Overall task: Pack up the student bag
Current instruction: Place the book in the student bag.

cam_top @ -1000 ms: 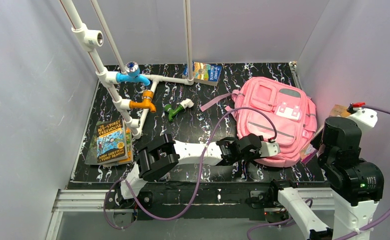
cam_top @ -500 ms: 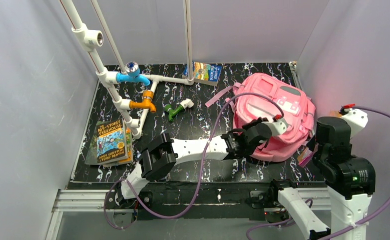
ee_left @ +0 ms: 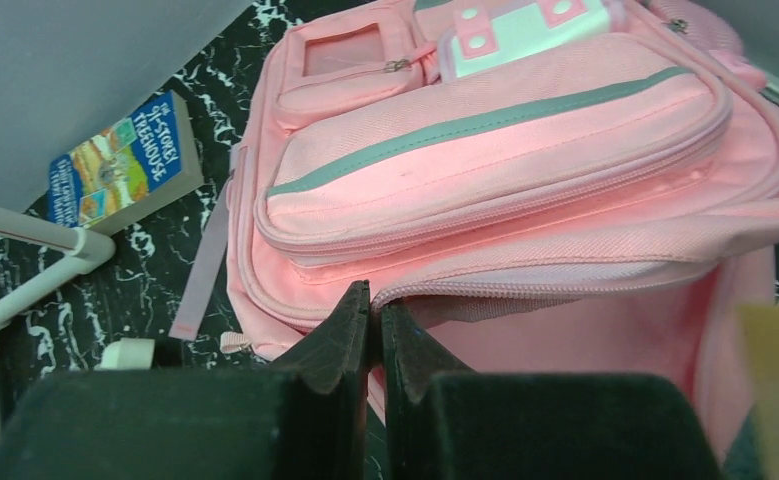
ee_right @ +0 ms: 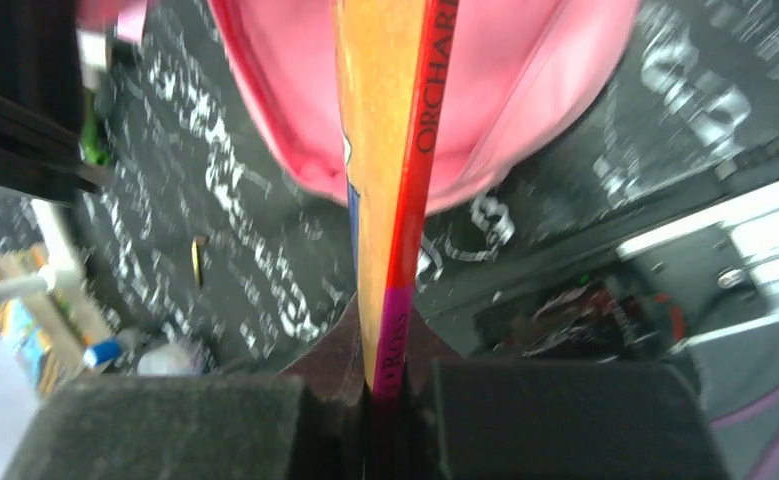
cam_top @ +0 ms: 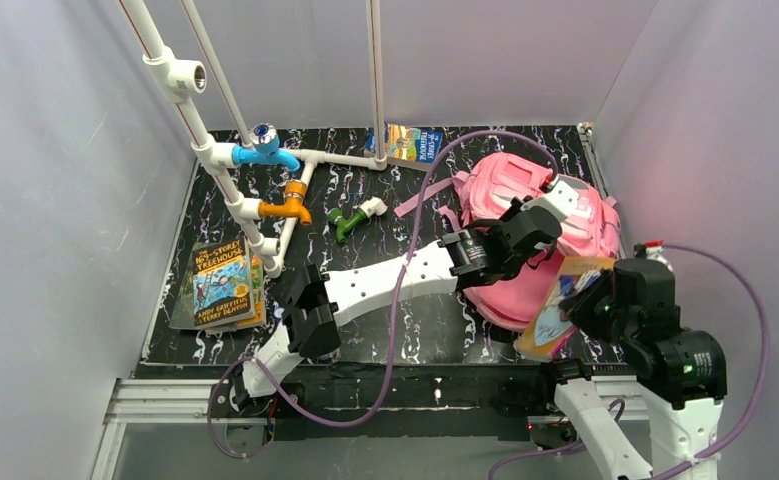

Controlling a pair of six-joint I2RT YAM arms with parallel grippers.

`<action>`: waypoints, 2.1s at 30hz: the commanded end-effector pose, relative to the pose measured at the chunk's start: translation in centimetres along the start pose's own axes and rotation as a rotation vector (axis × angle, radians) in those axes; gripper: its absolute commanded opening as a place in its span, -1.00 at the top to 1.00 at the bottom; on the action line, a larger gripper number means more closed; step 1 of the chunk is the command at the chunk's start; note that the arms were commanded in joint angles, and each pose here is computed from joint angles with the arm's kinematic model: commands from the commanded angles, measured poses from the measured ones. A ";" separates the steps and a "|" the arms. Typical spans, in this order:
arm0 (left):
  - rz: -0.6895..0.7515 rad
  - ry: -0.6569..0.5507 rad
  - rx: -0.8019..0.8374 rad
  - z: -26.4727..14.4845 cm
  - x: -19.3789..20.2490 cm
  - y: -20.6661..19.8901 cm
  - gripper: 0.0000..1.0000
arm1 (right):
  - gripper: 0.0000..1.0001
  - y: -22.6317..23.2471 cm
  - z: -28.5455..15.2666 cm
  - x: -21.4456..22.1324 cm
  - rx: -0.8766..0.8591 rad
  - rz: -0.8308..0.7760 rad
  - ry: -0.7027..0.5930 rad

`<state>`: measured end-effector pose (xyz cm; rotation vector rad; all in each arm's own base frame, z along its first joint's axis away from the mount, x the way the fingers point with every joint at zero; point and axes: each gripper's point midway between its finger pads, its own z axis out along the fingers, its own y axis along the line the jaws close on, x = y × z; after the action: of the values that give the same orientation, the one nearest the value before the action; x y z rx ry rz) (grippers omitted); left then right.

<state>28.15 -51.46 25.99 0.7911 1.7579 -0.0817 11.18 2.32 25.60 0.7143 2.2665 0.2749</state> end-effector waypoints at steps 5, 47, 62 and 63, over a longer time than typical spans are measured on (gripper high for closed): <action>-0.179 -0.033 0.082 -3.4 -4.5 1.2 1.00 | 0.97 2.8 2.2 6.5 -0.243 0.372 0.188; -0.428 -0.003 0.603 -12.5 -9.0 -3.8 1.00 | 0.97 2.1 19.4 -6.6 -0.387 0.877 -0.686; -0.436 0.008 0.586 -11.7 -8.7 -4.1 1.00 | 0.04 3.0 26.0 -4.8 -0.295 0.828 -0.569; -0.432 0.008 0.581 -11.6 -8.6 -4.1 1.00 | -0.20 3.1 26.2 -4.2 -0.286 0.790 -0.536</action>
<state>17.61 -53.76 29.86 0.8846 2.0359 -0.7906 31.43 0.91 7.40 1.4097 1.3577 0.5605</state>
